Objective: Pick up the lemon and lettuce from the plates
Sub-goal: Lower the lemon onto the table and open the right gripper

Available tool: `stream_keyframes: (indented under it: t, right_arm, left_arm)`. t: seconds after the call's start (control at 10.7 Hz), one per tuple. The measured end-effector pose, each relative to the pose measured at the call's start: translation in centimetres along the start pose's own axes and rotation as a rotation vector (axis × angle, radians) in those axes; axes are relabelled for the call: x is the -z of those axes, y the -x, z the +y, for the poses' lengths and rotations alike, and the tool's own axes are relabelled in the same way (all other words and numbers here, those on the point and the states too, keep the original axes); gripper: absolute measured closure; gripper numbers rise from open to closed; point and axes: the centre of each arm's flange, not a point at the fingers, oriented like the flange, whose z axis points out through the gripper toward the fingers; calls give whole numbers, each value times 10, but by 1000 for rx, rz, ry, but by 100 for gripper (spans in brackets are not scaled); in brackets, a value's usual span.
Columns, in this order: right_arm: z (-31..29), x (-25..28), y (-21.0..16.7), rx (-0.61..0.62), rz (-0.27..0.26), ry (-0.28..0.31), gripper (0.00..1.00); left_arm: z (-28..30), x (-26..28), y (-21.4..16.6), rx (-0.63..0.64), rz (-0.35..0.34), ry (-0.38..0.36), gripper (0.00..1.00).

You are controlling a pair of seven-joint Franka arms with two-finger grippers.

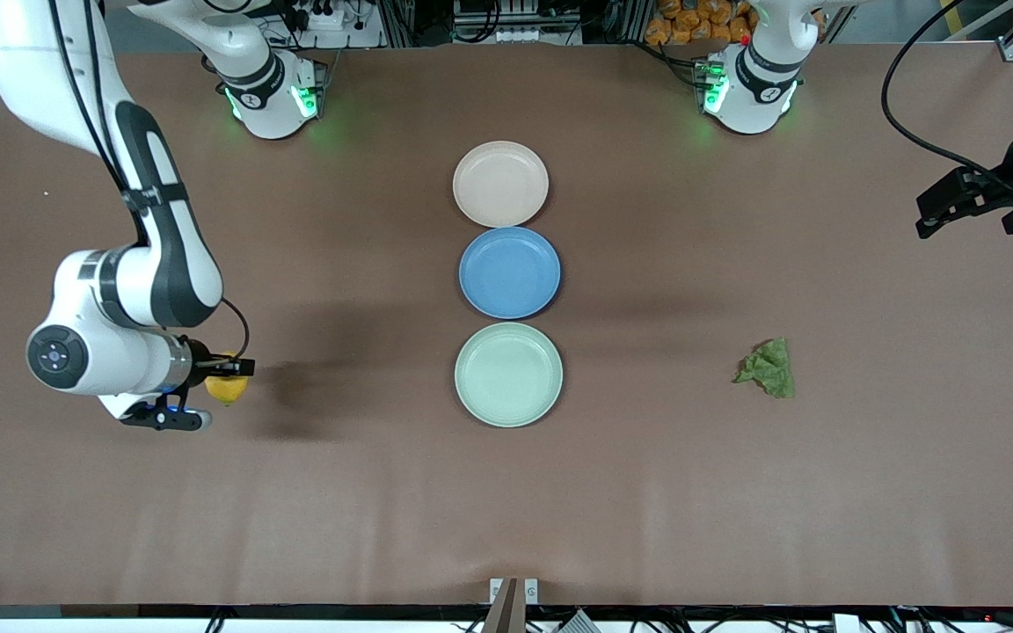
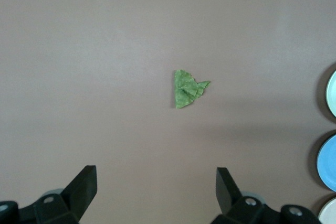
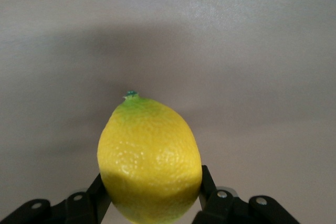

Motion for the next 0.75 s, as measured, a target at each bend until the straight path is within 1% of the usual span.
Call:
stream_keyframes:
  t: [0.19,0.37,0.65,0.75]
  right_arm:
    - [11,-34,-13,-4,12,3,31]
    - [40,-58,-23,-3,17,1,31]
    - [78,-75,-35,6,60,-5,31]
    - [84,-78,-36,6,65,-8,31]
  left_arm:
    - [0,3,1,1,6,1,0]
    - [0,2,1,0,4,2,0]
    - [0,-6,-3,0,-12,2,0]
    - [0,-7,-3,0,-13,2,0]
